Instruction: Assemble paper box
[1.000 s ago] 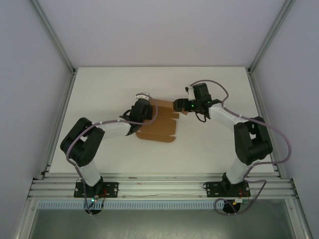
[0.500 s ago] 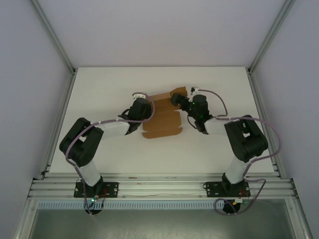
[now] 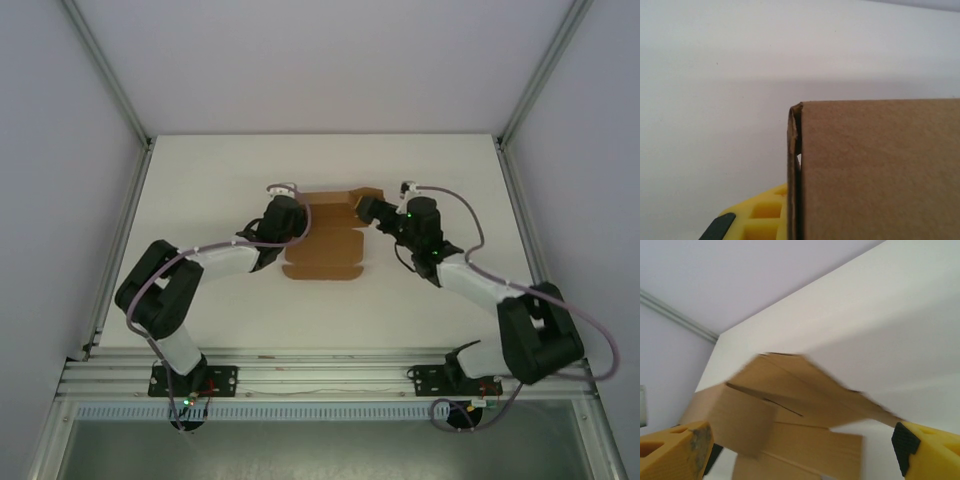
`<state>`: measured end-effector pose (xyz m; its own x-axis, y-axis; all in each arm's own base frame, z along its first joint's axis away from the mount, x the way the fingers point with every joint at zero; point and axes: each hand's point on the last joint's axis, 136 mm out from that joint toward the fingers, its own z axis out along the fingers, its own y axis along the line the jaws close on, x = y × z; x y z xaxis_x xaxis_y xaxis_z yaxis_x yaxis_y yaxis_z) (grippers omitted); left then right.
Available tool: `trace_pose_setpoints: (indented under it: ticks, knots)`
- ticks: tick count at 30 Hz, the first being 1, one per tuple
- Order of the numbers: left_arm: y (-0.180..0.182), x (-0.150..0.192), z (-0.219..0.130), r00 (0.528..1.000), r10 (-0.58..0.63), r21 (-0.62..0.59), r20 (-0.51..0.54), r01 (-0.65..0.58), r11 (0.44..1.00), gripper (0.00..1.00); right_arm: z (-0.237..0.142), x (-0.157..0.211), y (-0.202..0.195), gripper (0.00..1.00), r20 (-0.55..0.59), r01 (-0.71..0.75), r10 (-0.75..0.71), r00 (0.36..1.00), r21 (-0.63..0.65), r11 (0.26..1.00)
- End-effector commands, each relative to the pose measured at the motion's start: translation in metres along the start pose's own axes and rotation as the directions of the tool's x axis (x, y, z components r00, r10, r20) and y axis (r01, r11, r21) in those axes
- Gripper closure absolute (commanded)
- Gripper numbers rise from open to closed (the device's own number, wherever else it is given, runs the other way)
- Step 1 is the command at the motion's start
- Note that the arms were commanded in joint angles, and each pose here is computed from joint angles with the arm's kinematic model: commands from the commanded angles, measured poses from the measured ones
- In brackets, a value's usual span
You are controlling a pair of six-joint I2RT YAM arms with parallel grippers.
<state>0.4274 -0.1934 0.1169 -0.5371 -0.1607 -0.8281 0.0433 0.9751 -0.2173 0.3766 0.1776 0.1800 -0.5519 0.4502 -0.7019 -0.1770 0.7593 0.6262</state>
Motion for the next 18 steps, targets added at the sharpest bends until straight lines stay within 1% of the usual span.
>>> trace_pose_setpoints:
  ticks: [1,5,10,15,16,18]
  knots:
    - [-0.001,-0.025,-0.012,0.998,-0.052,0.016,0.044,0.051,0.999,1.0,-0.022,0.017,-0.049,0.06,-0.037,-0.004,0.012,0.999,0.207,0.978]
    - [-0.001,-0.029,-0.016,0.997,-0.054,0.027,0.049,0.052,0.998,1.0,-0.027,0.028,-0.074,0.05,-0.07,-0.002,0.023,0.997,0.282,0.959]
    - [-0.004,-0.03,-0.02,0.997,-0.055,0.046,0.048,0.053,0.998,1.0,-0.006,0.03,-0.085,0.06,-0.079,-0.013,0.039,0.996,0.304,0.952]
    - [-0.004,-0.029,-0.02,0.997,-0.053,0.051,0.047,0.051,0.997,1.0,0.018,0.008,-0.078,0.08,-0.019,-0.006,0.011,1.0,0.266,0.964]
    - [-0.003,-0.028,-0.019,0.997,-0.056,0.045,0.046,0.054,0.998,1.0,0.023,0.005,-0.071,0.08,-0.025,0.003,0.003,1.0,0.239,0.971]
    - [-0.002,-0.026,-0.018,0.998,-0.055,0.039,0.042,0.053,0.998,1.0,0.03,0.006,-0.05,0.09,-0.072,0.019,-0.009,0.997,0.144,0.989]
